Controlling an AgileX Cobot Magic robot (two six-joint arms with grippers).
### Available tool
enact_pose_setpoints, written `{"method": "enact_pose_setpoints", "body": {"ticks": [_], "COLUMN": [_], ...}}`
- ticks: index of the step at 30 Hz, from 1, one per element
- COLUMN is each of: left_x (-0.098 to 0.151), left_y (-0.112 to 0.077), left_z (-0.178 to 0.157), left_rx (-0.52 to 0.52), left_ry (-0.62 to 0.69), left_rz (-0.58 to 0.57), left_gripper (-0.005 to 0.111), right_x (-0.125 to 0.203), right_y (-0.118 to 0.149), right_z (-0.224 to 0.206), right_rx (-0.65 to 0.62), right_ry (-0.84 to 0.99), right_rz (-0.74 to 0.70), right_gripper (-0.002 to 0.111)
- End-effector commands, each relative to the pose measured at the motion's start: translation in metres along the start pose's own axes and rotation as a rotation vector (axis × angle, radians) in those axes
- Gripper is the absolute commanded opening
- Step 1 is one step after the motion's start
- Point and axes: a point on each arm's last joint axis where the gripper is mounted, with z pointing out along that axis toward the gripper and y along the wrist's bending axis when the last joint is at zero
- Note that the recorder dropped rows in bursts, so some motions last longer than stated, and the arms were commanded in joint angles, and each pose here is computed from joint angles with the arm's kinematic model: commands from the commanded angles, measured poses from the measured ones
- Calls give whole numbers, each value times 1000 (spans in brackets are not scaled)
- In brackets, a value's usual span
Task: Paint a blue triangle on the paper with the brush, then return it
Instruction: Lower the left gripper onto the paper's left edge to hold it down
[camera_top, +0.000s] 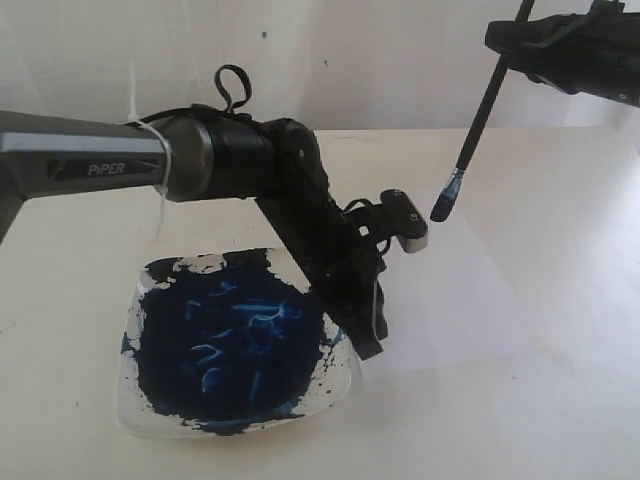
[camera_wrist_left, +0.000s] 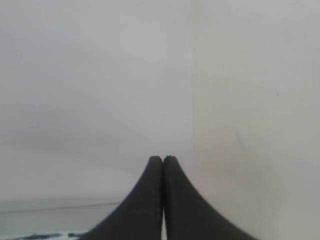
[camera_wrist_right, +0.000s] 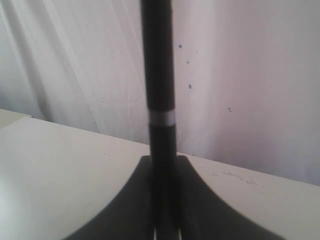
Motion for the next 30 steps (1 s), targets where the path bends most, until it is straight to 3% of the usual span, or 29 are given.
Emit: {"method": "enact_pose_setpoints", "body": {"ticks": [1,30], "left_x": [-2,0], "left_y": [-5,-4], "left_z": [15,26], "left_rx": [-5,-22], "left_ry": [14,30], "left_rz": [23,44], "left_gripper": [0,0], "right_x": [-3,-3], "right_y": [-2,-2], "right_z": [-1,-1], "right_rx": [1,1], "right_ry": [-16,-15], "right_rz": [-7,-8], "right_gripper": [0,0]}}
